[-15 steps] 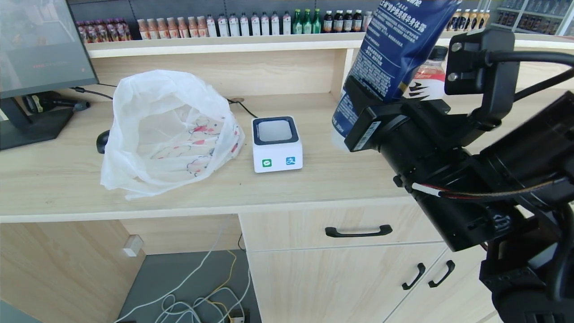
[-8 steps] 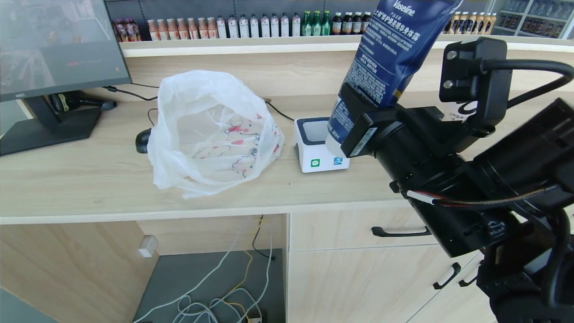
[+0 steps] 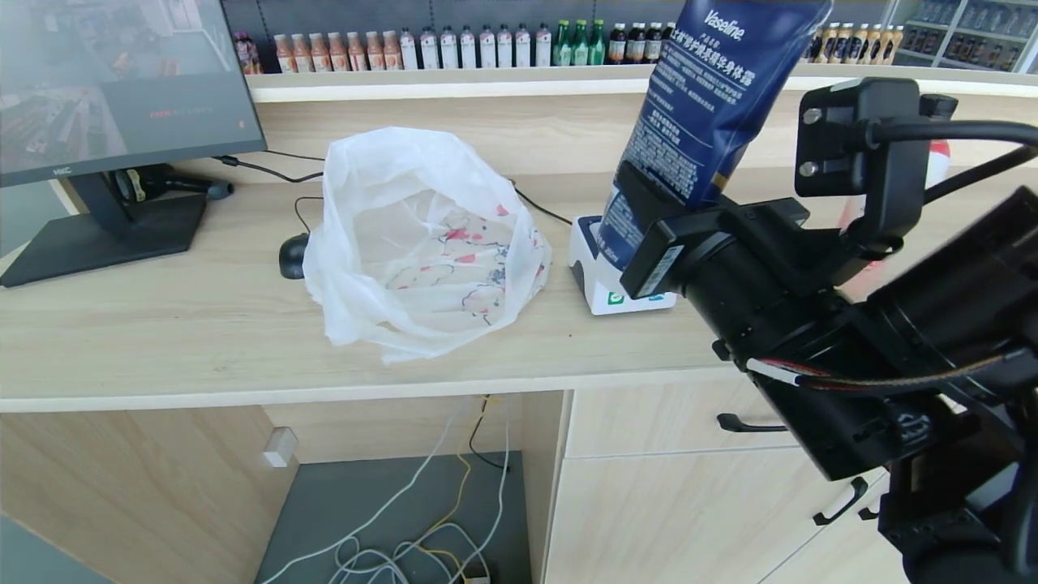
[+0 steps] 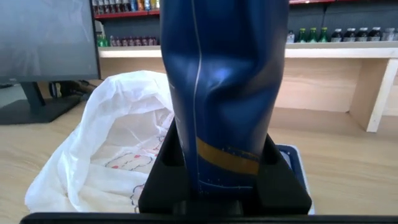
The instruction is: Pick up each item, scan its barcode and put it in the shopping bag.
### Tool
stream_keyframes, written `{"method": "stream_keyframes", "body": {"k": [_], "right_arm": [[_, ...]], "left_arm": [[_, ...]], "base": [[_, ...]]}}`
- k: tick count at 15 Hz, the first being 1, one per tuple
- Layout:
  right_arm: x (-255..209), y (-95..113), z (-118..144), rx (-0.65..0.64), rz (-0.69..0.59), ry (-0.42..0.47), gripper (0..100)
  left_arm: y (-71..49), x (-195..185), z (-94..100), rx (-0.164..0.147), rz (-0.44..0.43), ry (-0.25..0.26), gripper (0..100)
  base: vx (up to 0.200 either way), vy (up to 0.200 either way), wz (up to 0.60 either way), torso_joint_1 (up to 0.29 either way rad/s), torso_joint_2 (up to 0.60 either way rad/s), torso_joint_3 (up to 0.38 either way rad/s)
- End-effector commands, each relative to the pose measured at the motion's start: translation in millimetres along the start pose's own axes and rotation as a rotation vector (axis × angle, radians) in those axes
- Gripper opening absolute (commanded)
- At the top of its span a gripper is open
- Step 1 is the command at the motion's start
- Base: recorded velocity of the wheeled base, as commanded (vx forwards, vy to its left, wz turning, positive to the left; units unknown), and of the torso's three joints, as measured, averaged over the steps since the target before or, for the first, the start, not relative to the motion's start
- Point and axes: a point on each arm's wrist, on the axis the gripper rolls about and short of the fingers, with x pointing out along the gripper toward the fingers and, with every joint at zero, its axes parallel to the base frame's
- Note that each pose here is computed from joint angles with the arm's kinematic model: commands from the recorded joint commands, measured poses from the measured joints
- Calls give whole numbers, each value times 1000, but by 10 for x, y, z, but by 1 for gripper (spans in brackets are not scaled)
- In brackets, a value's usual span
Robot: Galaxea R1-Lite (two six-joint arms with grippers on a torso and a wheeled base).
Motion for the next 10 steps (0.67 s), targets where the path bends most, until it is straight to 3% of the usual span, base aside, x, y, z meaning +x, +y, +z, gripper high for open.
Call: {"method": "stream_keyframes", "body": {"k": [1,10], "right_arm": [[3,-6,-2,-29,-4,-4,0],[102,-6,-155,-230,-7,18,0]], "left_arm": [[0,0,0,-1,1,-1,100],[0,0,0,-1,1,-1,100]], "base": [[0,0,0,0,0,0],[0,0,0,0,0,0]]}}
